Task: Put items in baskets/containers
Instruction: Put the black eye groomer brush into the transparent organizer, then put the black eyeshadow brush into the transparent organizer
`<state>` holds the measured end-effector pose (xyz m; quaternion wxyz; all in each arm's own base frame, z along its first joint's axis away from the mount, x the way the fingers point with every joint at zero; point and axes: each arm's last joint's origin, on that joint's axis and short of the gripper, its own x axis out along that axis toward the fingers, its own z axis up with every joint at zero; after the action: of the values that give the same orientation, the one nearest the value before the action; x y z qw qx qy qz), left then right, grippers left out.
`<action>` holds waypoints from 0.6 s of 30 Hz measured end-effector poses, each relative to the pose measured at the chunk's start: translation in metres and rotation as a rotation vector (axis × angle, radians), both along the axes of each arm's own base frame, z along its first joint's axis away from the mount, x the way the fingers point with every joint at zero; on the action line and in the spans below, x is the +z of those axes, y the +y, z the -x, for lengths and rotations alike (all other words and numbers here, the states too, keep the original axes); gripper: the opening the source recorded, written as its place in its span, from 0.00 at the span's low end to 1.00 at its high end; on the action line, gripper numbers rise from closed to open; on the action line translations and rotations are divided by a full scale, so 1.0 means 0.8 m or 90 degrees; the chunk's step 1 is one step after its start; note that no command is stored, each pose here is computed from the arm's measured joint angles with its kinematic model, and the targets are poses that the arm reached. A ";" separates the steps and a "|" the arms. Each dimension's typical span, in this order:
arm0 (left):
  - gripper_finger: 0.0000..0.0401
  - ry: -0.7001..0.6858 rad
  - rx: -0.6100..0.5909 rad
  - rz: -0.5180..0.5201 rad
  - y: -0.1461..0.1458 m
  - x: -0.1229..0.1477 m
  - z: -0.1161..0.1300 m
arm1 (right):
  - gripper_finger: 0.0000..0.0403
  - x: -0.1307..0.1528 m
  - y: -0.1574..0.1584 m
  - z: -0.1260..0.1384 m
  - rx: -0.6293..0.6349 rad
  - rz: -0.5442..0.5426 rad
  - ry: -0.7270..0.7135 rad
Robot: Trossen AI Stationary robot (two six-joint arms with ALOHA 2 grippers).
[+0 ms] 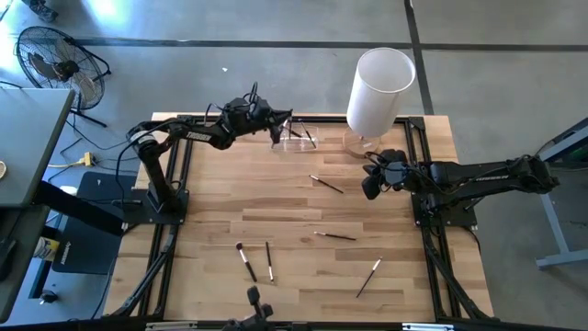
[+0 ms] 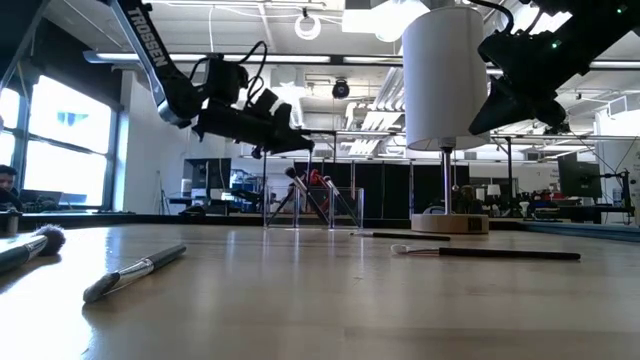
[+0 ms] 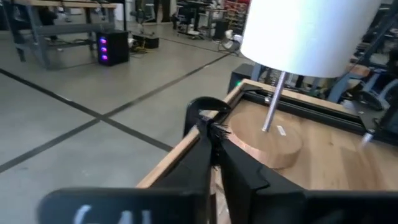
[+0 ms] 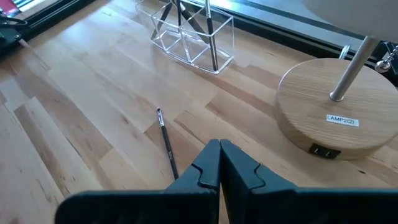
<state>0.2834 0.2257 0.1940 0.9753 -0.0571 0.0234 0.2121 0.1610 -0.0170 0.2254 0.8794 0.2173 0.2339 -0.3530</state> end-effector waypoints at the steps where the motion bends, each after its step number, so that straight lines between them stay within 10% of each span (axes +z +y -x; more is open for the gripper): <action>1: 0.11 0.000 -0.008 0.001 -0.001 0.000 0.000 | 0.00 0.000 0.000 0.000 0.000 0.000 0.000; 10: 0.38 -0.004 -0.044 -0.001 -0.014 0.004 -0.009 | 0.00 0.000 0.000 0.000 -0.003 0.003 0.001; 18: 0.43 -0.047 -0.001 -0.044 -0.040 0.071 -0.015 | 0.00 -0.001 0.002 -0.001 0.035 -0.006 0.011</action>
<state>0.2956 0.1935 0.2511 0.9771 -0.0311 -0.0203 0.2097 0.1614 -0.0157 0.2249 0.8859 0.2119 0.2490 -0.3291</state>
